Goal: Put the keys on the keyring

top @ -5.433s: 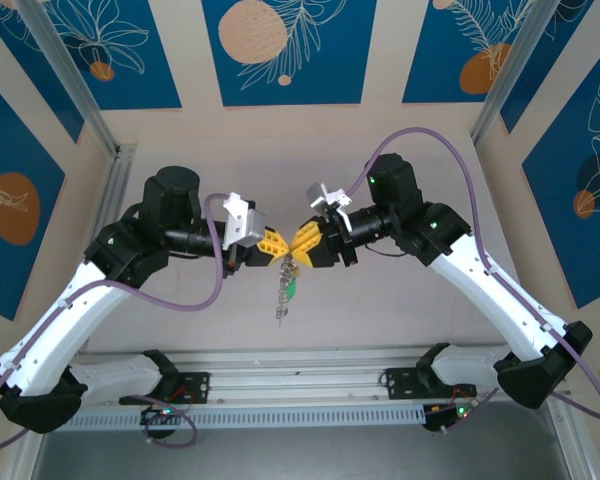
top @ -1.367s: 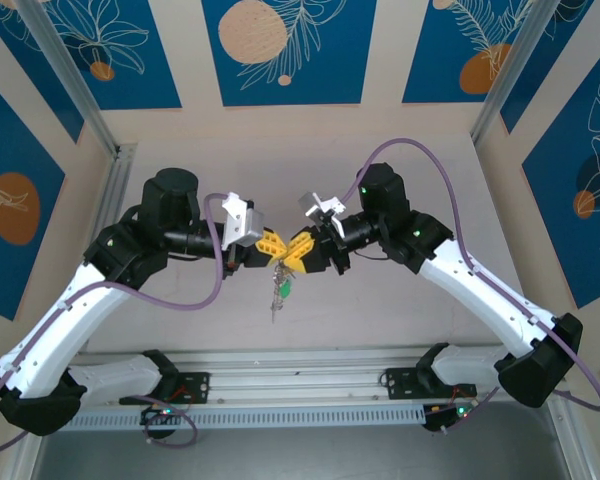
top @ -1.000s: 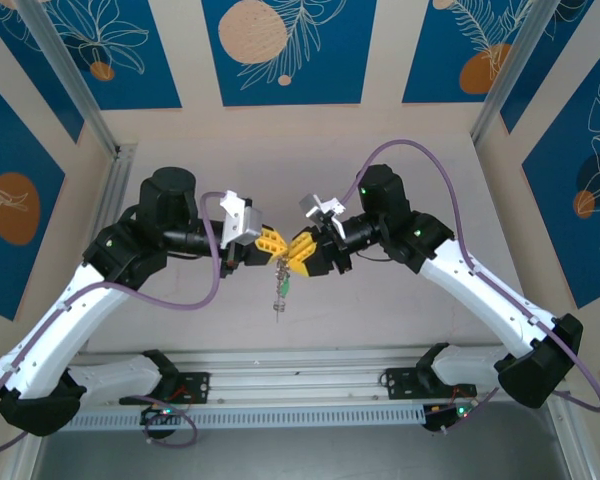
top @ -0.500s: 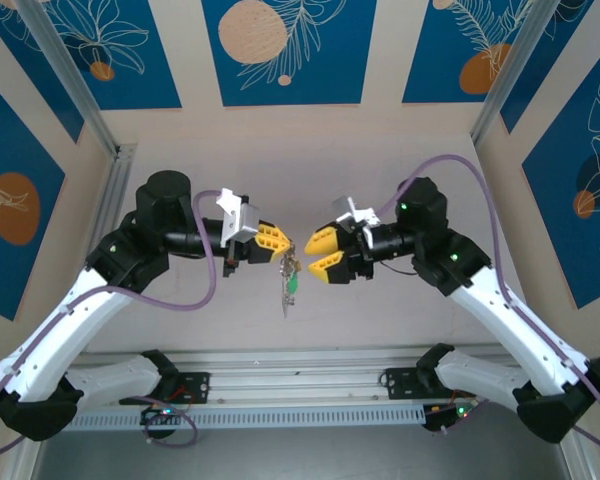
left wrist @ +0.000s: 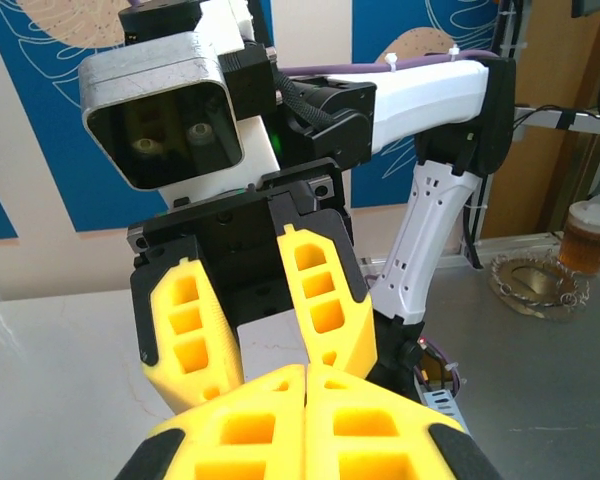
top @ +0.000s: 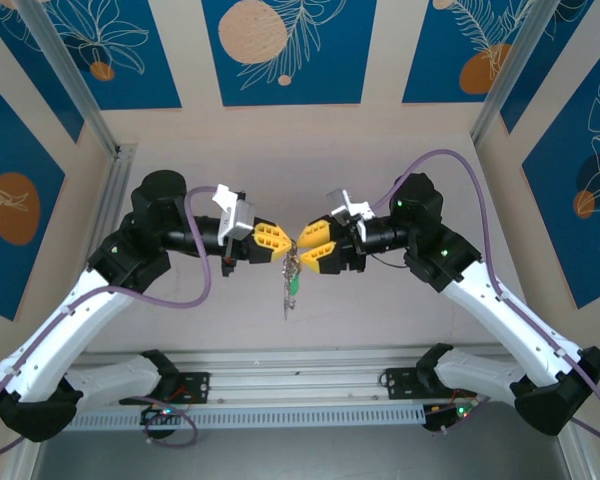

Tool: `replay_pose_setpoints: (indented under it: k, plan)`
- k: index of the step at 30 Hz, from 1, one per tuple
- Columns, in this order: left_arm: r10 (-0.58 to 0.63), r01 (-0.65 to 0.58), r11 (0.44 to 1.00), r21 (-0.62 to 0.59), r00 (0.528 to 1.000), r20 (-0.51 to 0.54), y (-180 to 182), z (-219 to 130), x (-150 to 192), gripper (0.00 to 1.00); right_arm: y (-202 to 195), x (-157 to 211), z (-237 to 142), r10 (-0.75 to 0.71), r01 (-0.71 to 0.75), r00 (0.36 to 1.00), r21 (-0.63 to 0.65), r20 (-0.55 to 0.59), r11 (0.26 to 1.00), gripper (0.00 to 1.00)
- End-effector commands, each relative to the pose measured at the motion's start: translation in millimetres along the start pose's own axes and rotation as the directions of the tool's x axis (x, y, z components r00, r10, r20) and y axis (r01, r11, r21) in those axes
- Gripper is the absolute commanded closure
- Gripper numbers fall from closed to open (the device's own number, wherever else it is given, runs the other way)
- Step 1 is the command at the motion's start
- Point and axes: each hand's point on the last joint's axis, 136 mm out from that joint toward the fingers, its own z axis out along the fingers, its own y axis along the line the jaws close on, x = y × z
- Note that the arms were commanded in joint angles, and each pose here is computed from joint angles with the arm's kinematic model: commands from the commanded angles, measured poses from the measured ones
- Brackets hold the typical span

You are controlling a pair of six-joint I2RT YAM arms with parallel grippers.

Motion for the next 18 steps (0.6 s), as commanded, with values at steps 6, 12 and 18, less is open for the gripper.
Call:
replay_pose_setpoints:
  k: [6, 12, 18]
  plan:
    - [0.035, -0.036, 0.999, 0.029, 0.999, 0.033, -5.5, -1.9, -7.2, 1.00, 16.7, -18.0, 4.1, -0.072, 0.074, 0.997, -0.059, 0.035, 0.996, 0.69]
    - [0.034, -0.035, 0.999, 0.027, 0.999, 0.025, -4.8, -1.5, -4.6, 1.00, 17.0, -19.3, 8.3, -0.078, 0.080, 0.996, -0.069, 0.036, 0.994, 0.75]
    - [0.035, -0.036, 0.999, 0.021, 0.999, 0.015, -3.5, -1.3, -2.7, 1.00, 17.0, -21.8, 10.0, -0.087, 0.090, 0.995, -0.080, 0.042, 0.993, 0.83]
